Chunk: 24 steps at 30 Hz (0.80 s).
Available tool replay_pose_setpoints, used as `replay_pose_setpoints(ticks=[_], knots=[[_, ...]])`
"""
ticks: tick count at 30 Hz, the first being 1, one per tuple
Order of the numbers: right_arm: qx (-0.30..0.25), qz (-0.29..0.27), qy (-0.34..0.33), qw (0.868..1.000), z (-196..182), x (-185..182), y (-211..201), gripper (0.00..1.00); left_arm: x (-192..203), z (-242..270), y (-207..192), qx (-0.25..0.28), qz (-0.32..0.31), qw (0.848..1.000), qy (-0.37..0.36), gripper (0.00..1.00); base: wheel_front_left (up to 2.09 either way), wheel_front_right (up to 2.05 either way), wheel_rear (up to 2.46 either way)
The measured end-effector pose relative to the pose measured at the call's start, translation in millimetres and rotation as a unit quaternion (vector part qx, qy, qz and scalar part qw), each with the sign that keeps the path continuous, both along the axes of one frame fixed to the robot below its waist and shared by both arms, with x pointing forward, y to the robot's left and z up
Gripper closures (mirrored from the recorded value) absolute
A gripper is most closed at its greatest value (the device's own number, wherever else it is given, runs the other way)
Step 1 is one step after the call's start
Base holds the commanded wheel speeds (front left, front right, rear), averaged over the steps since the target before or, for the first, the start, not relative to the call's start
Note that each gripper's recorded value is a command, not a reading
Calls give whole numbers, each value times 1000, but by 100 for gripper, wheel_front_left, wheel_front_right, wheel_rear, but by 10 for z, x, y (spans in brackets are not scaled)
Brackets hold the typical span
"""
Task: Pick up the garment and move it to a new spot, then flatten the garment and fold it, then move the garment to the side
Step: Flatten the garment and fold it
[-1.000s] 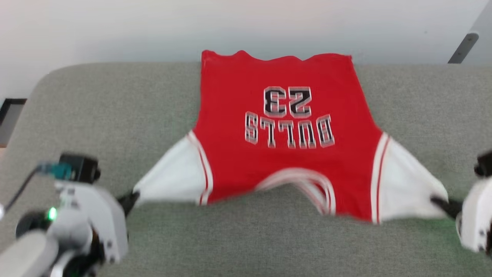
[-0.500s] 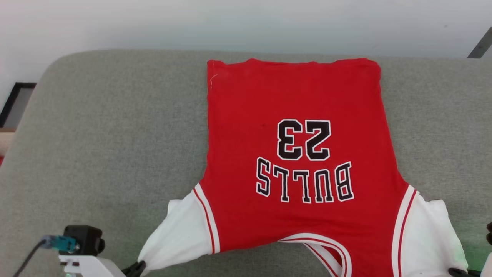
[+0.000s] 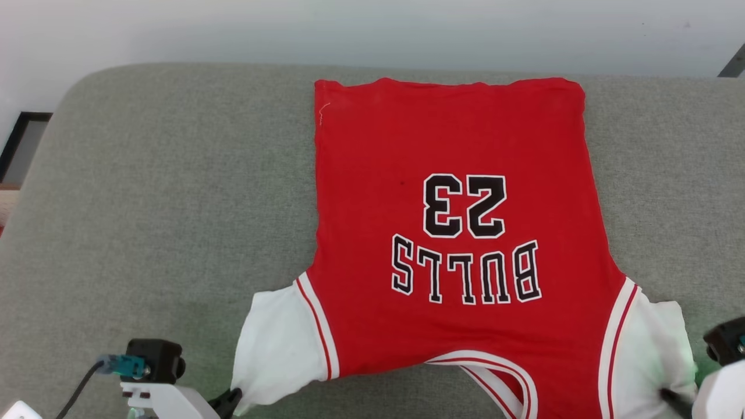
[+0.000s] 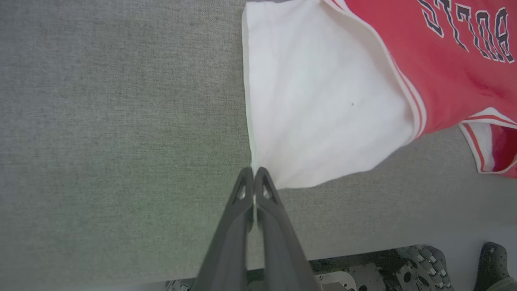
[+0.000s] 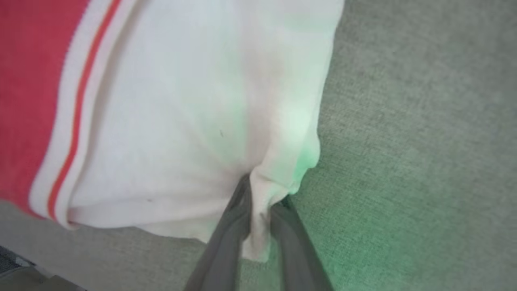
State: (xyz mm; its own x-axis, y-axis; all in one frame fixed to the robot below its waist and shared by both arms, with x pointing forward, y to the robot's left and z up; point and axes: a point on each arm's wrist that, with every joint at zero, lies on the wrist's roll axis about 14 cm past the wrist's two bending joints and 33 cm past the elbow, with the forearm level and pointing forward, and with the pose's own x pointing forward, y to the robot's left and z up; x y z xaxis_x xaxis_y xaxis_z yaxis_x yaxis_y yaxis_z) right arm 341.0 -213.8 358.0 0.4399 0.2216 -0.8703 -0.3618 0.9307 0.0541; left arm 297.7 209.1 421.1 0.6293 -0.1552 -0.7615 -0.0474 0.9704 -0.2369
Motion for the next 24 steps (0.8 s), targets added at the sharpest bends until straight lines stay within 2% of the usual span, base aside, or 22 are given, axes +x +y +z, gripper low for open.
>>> replay_pose_setpoints(ticks=[6, 11, 13, 16, 21, 24], knots=[[3, 10, 12, 1000, 141, 26, 59, 0, 32, -8, -41, -3, -6, 1000, -2, 100, 0, 0, 0], [15, 22, 16, 1000, 450, 17, 114, 0, 53, 6, -72, -6, -9, 1000, -8, 100, 0, 0, 0], [29, 23, -15, 999, 687, 148, 154, 0, 53, 14, -77, -8, -9, 1000, -9, 100, 0, 0, 0], [16, 24, -92, 995, 1066, 479, 124, 0, 48, 15, -94, -10, -11, 1000, -11, 100, 0, 0, 0], [24, 13, -226, 974, 1600, 1201, 220, 0, 142, 38, -183, -18, -21, 999, -23, 100, 0, 0, 0], [28, 4, -282, 959, 1780, 1670, 301, 0, 198, 27, -236, -24, -27, 999, -26, 100, 0, 0, 0]])
